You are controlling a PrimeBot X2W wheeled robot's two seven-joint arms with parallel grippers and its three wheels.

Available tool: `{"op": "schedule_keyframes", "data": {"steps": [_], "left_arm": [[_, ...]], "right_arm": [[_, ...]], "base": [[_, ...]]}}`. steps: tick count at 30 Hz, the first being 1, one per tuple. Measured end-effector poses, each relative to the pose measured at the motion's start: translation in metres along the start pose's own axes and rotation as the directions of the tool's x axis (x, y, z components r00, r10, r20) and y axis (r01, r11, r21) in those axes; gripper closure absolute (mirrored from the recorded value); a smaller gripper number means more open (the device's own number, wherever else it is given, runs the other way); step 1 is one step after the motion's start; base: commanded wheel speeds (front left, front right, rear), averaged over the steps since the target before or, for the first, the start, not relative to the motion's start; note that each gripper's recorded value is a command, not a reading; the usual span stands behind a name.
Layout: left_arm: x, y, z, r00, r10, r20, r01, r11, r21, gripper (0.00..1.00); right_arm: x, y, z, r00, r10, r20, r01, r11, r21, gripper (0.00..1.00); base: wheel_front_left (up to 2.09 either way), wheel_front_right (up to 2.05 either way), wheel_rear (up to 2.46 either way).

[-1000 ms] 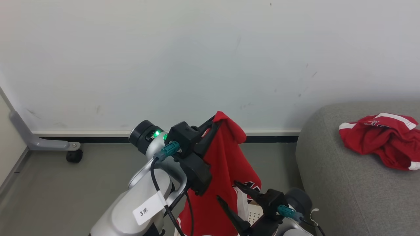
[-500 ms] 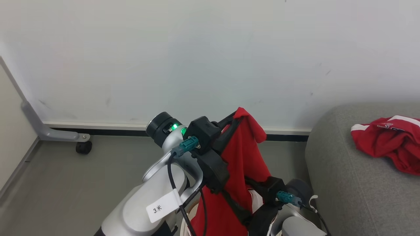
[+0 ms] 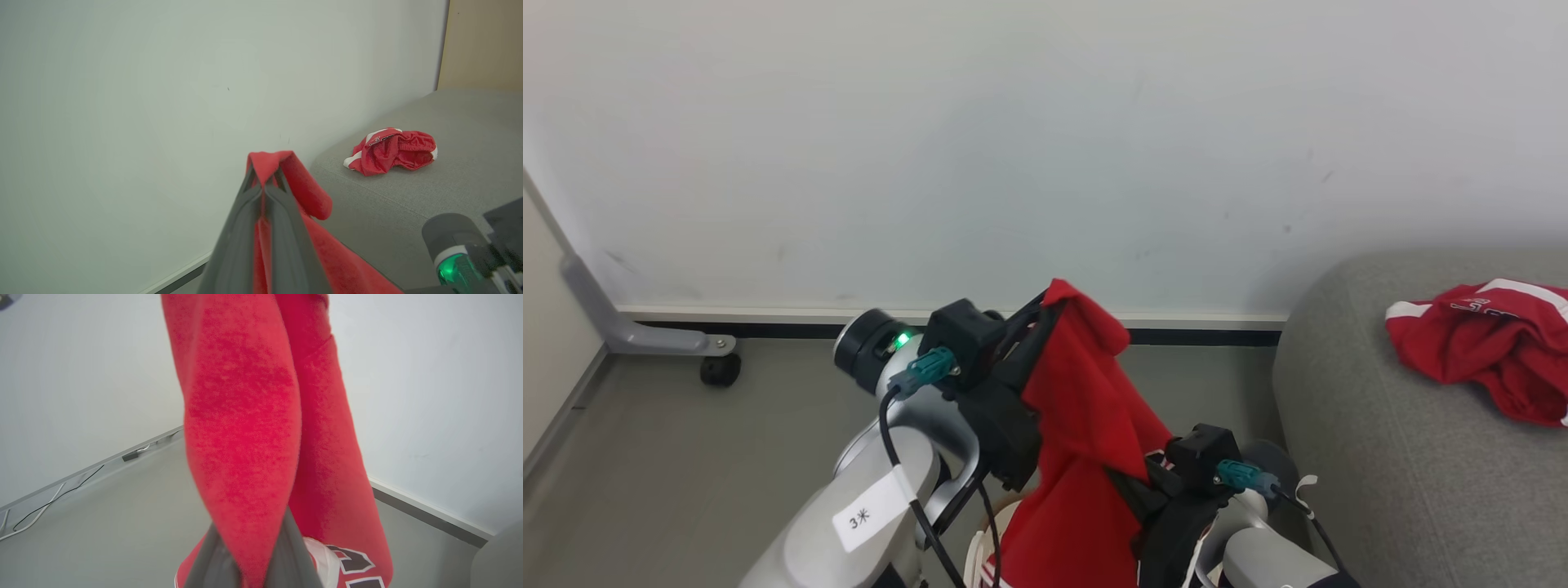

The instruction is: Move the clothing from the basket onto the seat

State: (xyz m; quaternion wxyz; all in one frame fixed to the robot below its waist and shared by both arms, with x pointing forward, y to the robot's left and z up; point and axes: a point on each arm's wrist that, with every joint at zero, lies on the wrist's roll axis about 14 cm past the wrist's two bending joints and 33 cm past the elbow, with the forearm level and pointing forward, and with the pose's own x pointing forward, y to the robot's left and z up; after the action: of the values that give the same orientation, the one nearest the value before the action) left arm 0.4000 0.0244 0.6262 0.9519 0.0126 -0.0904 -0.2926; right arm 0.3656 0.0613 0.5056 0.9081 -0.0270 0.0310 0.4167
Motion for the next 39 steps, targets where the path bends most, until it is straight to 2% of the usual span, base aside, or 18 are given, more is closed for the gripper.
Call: {"op": "schedule_keyframes", "data": {"steps": [1,2,7,10,20,30,39], "left_arm": [[-0.001,0.002,-0.004,1.000,0.009,-0.009,-0.009,1.000,-0.006,0.16],[-0.002,0.002,-0.009,1.000,0.012,-0.019,-0.013,1.000,-0.012,0.00],[-0.005,0.000,-0.027,0.999,0.020,-0.050,-0.023,0.998,-0.054,0.00],[-0.005,-0.004,-0.037,0.998,0.016,-0.067,-0.021,0.997,-0.076,0.00],[-0.006,-0.027,-0.060,0.995,-0.029,-0.094,0.015,0.989,-0.144,0.00],[-0.010,-0.081,-0.083,0.983,-0.139,-0.118,0.110,0.968,-0.224,0.00],[-0.006,-0.127,-0.089,0.961,-0.249,-0.118,0.211,0.941,-0.266,0.00]], "right_arm": [[-0.001,-0.003,0.001,1.000,-0.011,0.004,0.011,1.000,0.005,1.00],[-0.003,-0.007,0.002,1.000,-0.024,0.007,0.024,1.000,0.009,1.00],[-0.010,-0.026,0.014,0.996,-0.082,0.043,0.082,0.996,0.019,1.00],[-0.020,-0.049,0.025,0.988,-0.138,0.073,0.137,0.990,0.009,1.00],[-0.072,-0.112,0.040,0.947,-0.299,0.120,0.305,0.952,-0.037,1.00],[-0.136,-0.155,0.053,0.876,-0.454,0.164,0.474,0.873,-0.115,1.00],[-0.191,-0.172,0.067,0.805,-0.551,0.220,0.585,0.798,-0.146,1.00]], "base": [[0.00,0.00,0.00],[0.00,0.00,0.00],[0.00,0.00,0.00],[0.00,0.00,0.00],[0.00,0.00,0.00],[0.00,0.00,0.00],[0.00,0.00,0.00]]}}
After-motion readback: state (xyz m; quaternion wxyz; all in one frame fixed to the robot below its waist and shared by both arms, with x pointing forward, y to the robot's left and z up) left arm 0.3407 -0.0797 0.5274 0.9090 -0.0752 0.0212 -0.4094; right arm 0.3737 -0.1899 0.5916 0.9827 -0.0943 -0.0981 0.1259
